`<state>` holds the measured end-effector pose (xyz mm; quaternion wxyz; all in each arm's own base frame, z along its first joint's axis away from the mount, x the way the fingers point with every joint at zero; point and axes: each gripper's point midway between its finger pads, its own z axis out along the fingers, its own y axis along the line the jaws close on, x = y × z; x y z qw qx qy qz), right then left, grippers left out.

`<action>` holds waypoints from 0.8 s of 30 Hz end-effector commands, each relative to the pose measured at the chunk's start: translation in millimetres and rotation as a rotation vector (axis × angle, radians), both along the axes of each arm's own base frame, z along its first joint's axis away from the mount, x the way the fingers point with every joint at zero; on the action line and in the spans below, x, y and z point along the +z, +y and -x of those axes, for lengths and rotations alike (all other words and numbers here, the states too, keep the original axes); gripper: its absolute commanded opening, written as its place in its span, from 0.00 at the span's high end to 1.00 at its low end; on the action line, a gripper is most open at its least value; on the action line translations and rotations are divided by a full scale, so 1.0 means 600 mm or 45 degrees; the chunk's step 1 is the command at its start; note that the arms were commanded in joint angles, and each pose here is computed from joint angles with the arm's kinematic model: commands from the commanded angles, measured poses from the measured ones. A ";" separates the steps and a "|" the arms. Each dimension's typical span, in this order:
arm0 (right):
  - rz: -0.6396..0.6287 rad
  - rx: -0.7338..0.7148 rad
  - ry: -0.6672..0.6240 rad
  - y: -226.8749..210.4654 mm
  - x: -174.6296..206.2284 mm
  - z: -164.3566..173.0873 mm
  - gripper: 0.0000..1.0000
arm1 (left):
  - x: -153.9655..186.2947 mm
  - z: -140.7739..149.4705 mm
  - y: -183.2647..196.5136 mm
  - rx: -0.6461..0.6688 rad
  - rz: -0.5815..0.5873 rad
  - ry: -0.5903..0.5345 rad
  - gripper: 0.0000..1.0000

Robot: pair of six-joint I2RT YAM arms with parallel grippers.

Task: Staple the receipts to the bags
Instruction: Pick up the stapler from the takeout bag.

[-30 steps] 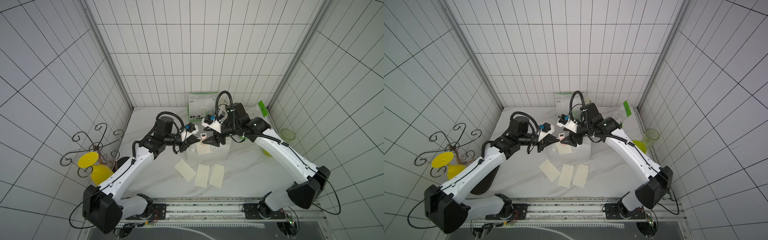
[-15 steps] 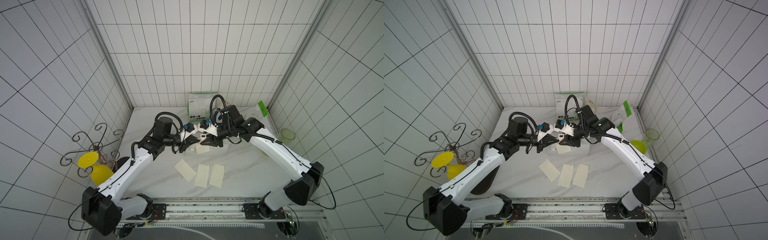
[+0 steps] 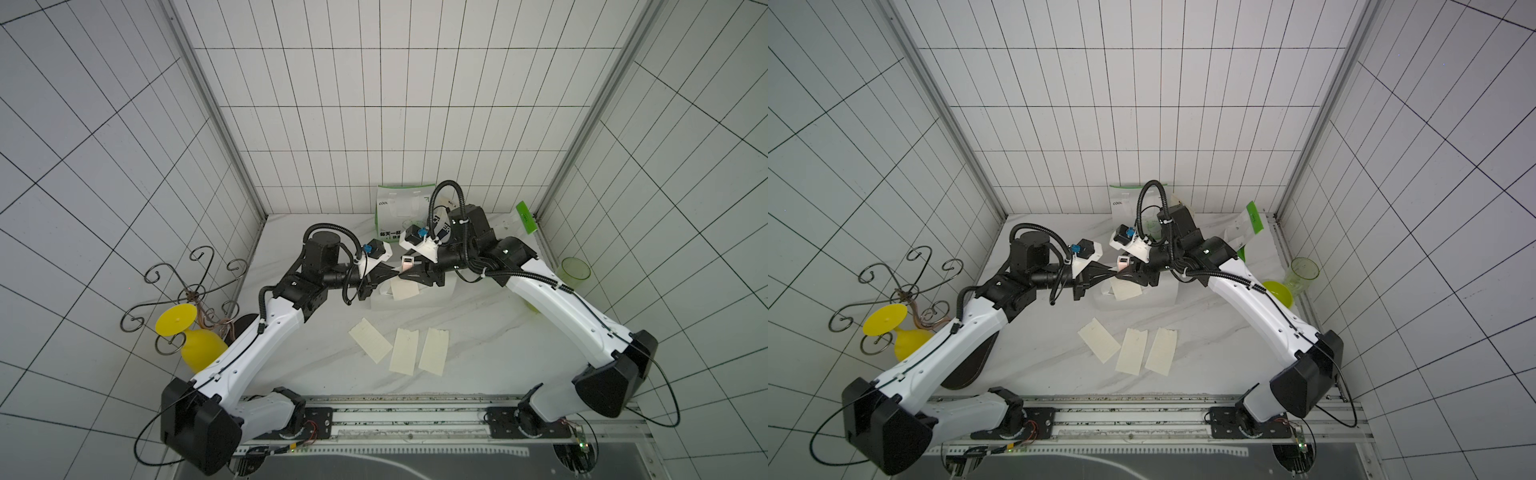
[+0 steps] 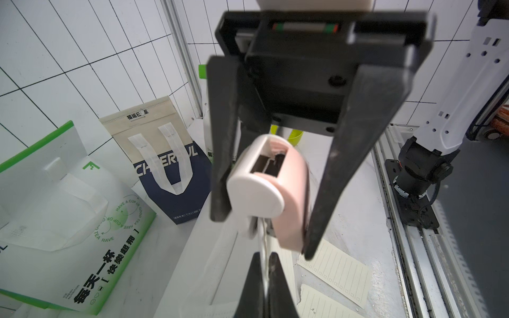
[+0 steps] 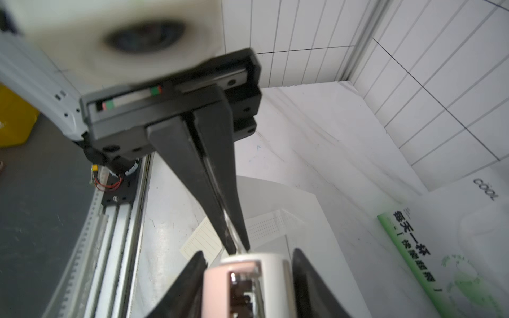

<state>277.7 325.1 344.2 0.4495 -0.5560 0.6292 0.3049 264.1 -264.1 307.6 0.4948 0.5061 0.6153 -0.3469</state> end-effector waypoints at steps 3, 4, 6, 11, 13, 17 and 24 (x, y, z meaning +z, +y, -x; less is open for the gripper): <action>-0.296 -0.149 -0.166 -0.022 0.090 -0.008 0.25 | 0.016 -0.009 0.001 0.075 0.046 -0.025 1.00; -0.336 -0.158 -0.181 -0.027 0.099 -0.003 0.25 | 0.019 -0.015 0.003 0.110 0.056 -0.024 1.00; -0.434 -0.258 -0.176 -0.040 0.120 -0.011 0.25 | 0.022 -0.030 0.006 0.186 0.068 -0.014 1.00; -0.662 -0.555 -0.065 -0.067 0.126 -0.033 0.37 | 0.033 -0.076 0.018 0.397 0.112 0.037 1.00; -0.694 -0.629 -0.046 -0.069 0.110 -0.034 0.37 | 0.031 -0.082 0.019 0.424 0.114 0.052 1.00; -0.646 -0.706 -0.016 -0.053 0.072 -0.045 0.36 | 0.028 -0.086 0.021 0.453 0.114 0.055 1.00; -0.607 -0.712 -0.023 -0.023 0.038 -0.057 0.37 | 0.027 -0.088 0.018 0.450 0.119 0.061 1.00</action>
